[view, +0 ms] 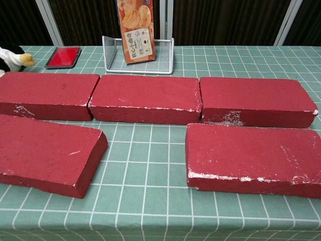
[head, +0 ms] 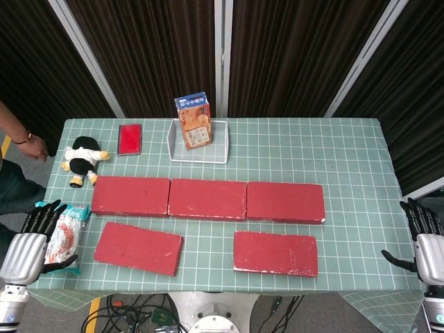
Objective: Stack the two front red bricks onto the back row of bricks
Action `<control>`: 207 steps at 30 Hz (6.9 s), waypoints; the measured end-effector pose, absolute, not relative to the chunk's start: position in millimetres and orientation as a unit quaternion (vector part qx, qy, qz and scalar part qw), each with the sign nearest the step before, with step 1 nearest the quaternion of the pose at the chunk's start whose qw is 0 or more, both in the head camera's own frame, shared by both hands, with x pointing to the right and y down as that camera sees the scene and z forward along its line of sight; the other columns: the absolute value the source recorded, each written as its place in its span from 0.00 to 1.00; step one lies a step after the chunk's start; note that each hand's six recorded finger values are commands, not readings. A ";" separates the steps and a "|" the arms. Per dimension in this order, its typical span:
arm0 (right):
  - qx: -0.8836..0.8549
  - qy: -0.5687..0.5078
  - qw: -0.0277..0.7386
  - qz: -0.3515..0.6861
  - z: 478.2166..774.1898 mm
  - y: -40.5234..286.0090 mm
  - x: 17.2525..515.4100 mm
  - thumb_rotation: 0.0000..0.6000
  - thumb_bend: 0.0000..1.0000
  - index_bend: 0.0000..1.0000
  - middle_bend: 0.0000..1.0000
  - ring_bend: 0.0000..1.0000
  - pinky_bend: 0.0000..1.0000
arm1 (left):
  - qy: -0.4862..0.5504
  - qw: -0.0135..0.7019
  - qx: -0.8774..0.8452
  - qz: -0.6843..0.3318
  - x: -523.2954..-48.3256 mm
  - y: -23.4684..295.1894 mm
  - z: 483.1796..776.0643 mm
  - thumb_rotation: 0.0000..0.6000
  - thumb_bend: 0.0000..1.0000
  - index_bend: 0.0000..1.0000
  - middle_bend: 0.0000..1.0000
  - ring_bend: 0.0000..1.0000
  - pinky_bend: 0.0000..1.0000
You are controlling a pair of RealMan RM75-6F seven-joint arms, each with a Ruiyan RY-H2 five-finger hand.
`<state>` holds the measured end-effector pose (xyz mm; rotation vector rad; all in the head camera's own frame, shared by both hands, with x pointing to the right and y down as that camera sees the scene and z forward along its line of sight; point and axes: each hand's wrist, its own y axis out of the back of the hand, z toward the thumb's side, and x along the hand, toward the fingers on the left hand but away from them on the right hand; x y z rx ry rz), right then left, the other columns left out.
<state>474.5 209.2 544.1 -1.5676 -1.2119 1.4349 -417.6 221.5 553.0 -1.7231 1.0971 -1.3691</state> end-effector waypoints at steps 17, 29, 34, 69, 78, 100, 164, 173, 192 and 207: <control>-0.600 -0.471 0.340 0.550 540.2 202.3 476.9 1.00 0.00 0.00 0.00 0.00 0.00 | 0.381 0.309 -0.712 -0.502 -392.3 228.1 556.2 1.00 0.00 0.02 0.00 0.00 0.00; -0.589 -0.461 0.361 0.557 527.6 190.5 481.5 1.00 0.00 0.00 0.00 0.00 0.00 | 0.261 0.287 -0.798 -0.461 -318.5 241.5 581.2 1.00 0.00 0.02 0.00 0.00 0.00; -0.588 -0.458 0.361 0.560 528.0 192.6 483.7 1.00 0.00 0.00 0.00 0.00 0.00 | 0.209 0.291 -0.818 -0.450 -282.1 244.3 599.5 1.00 0.00 0.02 0.00 0.00 0.00; -0.589 -0.468 0.341 0.564 542.9 197.0 500.1 1.00 0.00 0.00 0.00 0.00 0.00 | 0.129 0.270 -0.802 -0.517 -242.3 218.7 654.4 1.00 0.01 0.02 0.10 0.04 0.00; -0.587 -0.470 0.340 0.564 542.8 197.7 502.5 1.00 0.00 0.00 0.00 0.00 0.00 | 0.130 0.272 -0.800 -0.520 -241.2 216.1 655.2 1.00 0.11 0.02 0.15 0.15 0.00; -0.583 -0.476 0.341 0.563 540.3 196.0 505.8 1.00 0.00 0.00 0.00 0.00 0.00 | 0.176 0.327 -0.776 -0.510 -226.0 144.3 609.4 1.00 0.18 0.03 0.19 0.20 0.00; -0.574 -0.478 0.335 0.574 536.2 190.5 511.2 1.00 0.00 0.00 0.00 0.00 0.00 | 0.177 0.262 -0.772 -0.551 -167.8 57.4 667.6 1.00 0.17 0.04 0.20 0.21 0.00; -0.573 -0.478 0.335 0.575 536.4 189.9 511.1 1.00 0.00 0.00 0.00 0.00 0.00 | 0.163 0.266 -0.771 -0.555 -167.5 59.1 670.8 1.00 0.17 0.04 0.20 0.19 0.00; -0.574 -0.476 0.330 0.579 540.5 188.5 512.9 1.00 0.00 0.00 0.00 0.00 0.00 | 0.163 0.261 -0.769 -0.560 -167.7 56.7 671.7 1.00 0.17 0.04 0.19 0.19 0.00; -0.576 -0.469 0.322 0.587 545.7 188.1 513.9 1.00 0.00 0.00 0.00 0.00 0.00 | 0.158 0.262 -0.769 -0.562 -168.0 58.1 675.0 1.00 0.16 0.04 0.08 0.06 0.00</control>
